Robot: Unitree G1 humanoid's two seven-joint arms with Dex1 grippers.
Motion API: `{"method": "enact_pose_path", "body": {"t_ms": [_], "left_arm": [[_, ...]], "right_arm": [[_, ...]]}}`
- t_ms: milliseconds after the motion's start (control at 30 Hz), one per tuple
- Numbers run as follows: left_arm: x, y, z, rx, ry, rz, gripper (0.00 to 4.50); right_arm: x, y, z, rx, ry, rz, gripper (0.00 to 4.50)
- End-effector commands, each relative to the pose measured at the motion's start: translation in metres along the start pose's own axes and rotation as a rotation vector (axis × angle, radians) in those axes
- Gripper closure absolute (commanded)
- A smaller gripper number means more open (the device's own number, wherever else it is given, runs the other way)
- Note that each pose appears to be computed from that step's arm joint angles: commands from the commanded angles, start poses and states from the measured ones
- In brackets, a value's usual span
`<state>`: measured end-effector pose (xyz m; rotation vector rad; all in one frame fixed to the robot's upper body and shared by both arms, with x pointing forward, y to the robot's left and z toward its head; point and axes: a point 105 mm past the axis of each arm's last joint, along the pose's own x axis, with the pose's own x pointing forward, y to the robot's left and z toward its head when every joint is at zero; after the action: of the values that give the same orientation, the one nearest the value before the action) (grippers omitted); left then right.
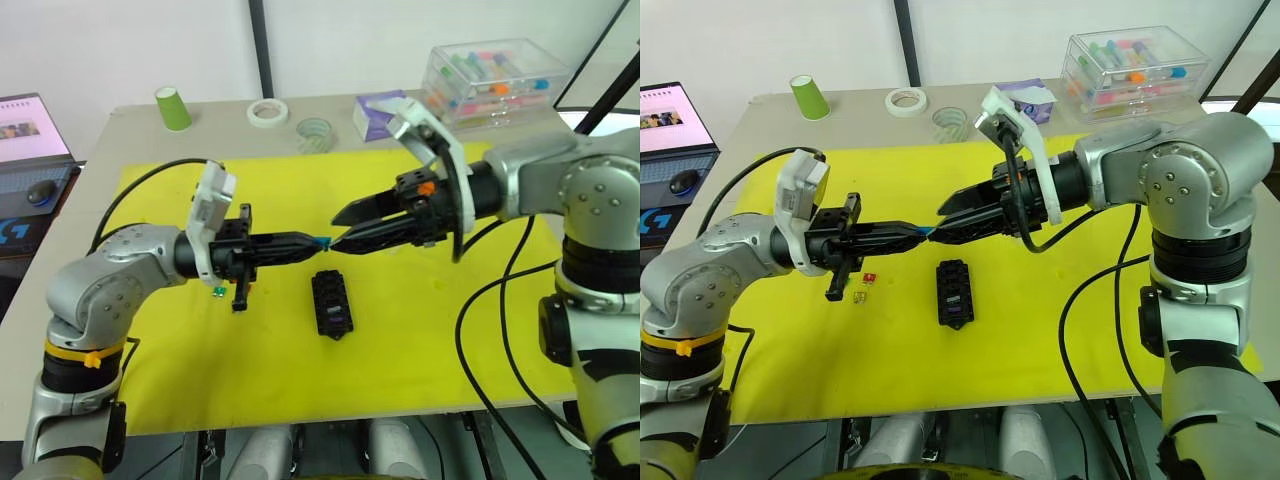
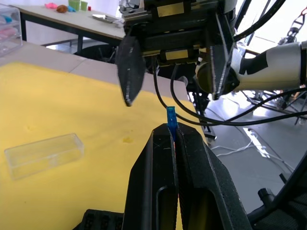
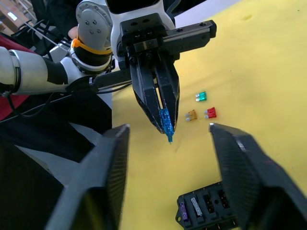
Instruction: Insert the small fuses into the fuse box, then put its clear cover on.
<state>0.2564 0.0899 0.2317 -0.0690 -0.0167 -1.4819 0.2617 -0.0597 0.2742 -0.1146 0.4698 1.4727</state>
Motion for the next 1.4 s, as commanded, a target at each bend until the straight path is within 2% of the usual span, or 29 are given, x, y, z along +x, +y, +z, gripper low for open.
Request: {"method": "enact_pose_path", "body": {"t_ms": [33,200,367,1400], "left_arm": [[0.000,-0.002,0.008,0.052,-0.010,-0.010,4.50],[-0.002,-0.002,0.009,0.059,-0.010,-0.002,4.50],[-0.003,-0.003,0.007,0.060,0.000,0.003,4.50],[-0.002,-0.006,0.003,0.054,0.032,0.011,4.50]], "right_arm": [[0.001,0.008,0.008,-0.053,-0.017,0.005,1.62],[0.005,0.008,0.005,-0.058,-0.004,0.004,1.62],[0.007,0.007,0.004,-0.058,-0.001,0.002,3.10],[0.015,0.008,0.001,-0.087,0.010,0.016,3.10]]}}
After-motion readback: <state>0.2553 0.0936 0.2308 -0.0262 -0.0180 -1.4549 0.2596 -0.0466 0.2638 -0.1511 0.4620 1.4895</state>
